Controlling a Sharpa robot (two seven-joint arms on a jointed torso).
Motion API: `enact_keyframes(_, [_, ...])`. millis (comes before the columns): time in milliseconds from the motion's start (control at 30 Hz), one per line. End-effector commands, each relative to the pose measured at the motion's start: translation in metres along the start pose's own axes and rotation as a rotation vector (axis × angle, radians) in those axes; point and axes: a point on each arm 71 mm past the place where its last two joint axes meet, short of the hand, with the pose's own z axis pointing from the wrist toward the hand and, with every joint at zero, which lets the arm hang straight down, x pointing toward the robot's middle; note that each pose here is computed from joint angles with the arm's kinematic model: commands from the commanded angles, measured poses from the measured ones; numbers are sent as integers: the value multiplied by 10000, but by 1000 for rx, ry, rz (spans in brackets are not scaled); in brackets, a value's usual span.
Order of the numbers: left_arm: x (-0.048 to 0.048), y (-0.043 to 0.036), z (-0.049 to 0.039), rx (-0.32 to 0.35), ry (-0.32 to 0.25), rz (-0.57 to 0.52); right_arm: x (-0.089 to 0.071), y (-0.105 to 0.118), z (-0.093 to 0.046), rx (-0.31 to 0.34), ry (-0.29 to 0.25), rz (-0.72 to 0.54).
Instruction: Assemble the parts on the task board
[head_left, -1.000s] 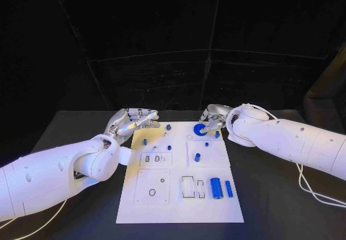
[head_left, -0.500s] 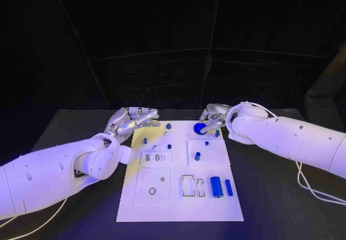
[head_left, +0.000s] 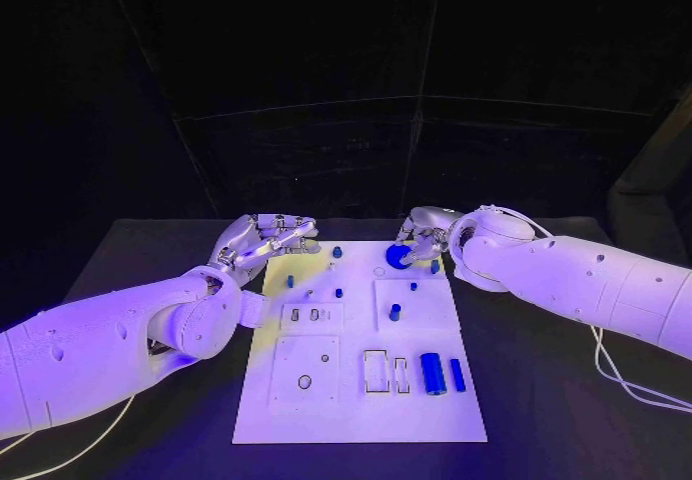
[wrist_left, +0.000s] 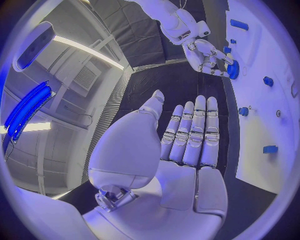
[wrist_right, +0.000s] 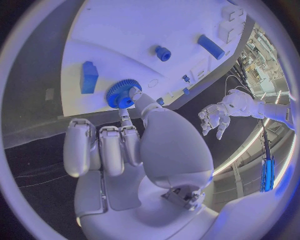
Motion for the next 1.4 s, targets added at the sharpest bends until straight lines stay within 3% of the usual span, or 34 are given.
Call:
enact_keyframes(33, [10, -14, 2, 6, 12, -7, -91, 125, -16, -78, -124, -30])
enact_keyframes(400, [-28, -9, 2, 0, -3, -21, -55, 680, -74, -202, -197, -86])
enact_keyframes(733, [-48, -7, 8, -3, -14, -32, 93, 1022, 64, -224, -165, -120])
enact_keyframes(1033, [-38, -10, 18, -1, -15, -33, 234, 1141, 181, -193, -125, -153])
enact_keyframes(1400, [-28, -8, 29, 0, -15, -32, 316, 1222, 225, -203, -100, -162])
